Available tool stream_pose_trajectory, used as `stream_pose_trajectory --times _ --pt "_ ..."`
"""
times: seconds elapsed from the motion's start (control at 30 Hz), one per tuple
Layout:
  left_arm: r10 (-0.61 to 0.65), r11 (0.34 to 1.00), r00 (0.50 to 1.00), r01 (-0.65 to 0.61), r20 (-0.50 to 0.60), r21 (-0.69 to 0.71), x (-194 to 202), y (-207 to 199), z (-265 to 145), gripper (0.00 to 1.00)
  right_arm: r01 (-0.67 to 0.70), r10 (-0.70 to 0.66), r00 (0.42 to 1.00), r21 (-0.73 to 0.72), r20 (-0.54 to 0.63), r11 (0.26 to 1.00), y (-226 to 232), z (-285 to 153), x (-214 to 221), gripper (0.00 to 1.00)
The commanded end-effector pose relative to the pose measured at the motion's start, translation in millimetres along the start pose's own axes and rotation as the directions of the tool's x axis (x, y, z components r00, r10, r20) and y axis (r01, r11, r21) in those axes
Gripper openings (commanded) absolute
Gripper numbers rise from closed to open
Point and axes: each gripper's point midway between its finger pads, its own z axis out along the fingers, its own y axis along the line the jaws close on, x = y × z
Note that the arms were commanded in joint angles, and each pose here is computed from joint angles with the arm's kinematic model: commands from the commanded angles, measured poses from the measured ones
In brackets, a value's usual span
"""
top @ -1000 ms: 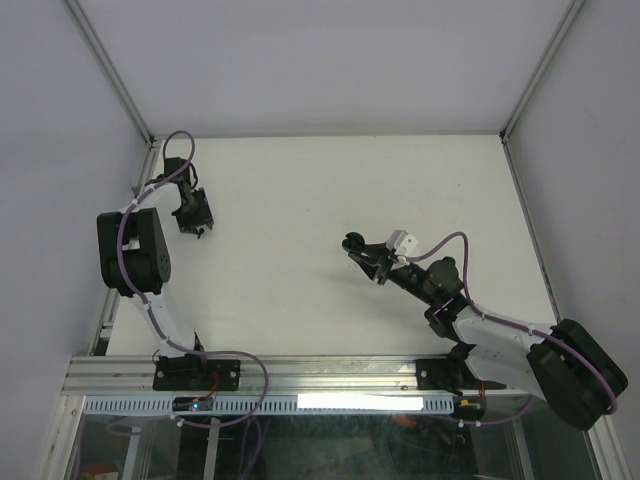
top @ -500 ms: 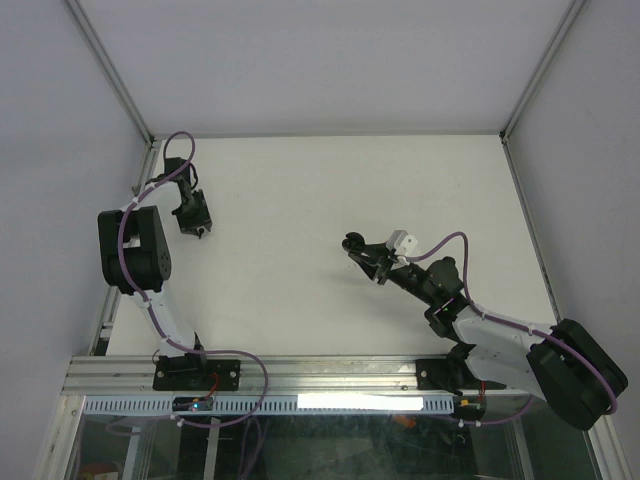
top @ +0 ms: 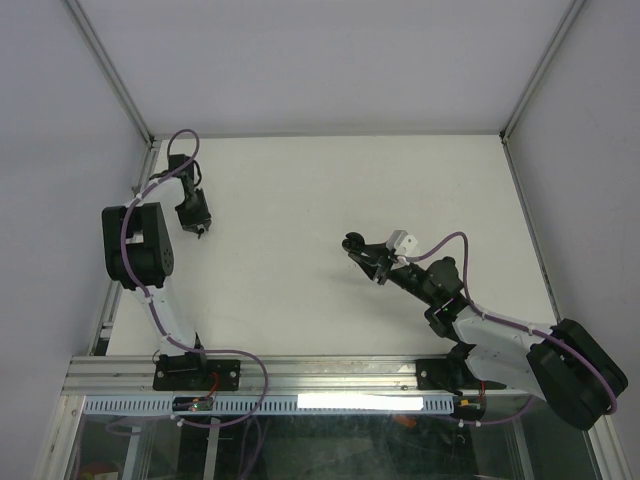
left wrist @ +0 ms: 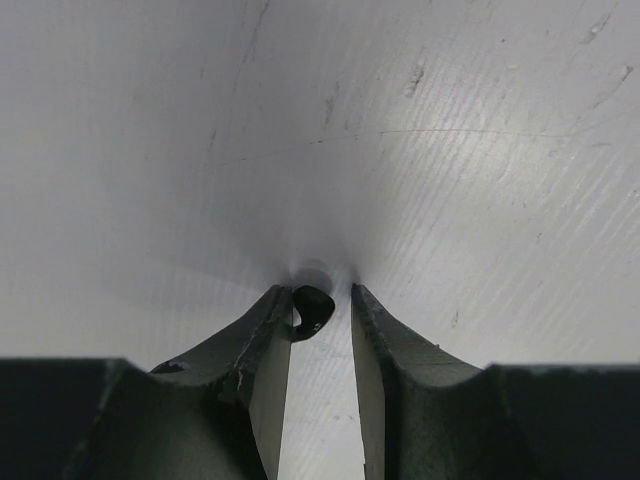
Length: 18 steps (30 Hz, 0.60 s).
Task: Insert the wireless bluetooth earbuds into the charging case
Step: Pick up the earbud from the center of the board.
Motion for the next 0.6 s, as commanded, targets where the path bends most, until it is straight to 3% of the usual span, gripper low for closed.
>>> stream_pose_trajectory --times 0.0,0.3,0.57 --pt "0.063 0.998 0.997 -0.064 -0.04 -0.029 8 -5 7 0.29 0.035 -0.036 0.998 0.01 0.052 0.999 -5 4 -17 0.0" --pt "0.061 0.998 0.995 -0.063 -0.083 -0.023 20 -8 10 0.17 0.038 -0.038 0.998 0.01 0.052 0.999 -5 4 -17 0.0" --pt "0.04 0.996 0.995 -0.032 -0.087 0.087 32 -37 -9 0.11 0.04 -0.04 0.998 -0.006 0.055 0.999 -2 4 -19 0.0"
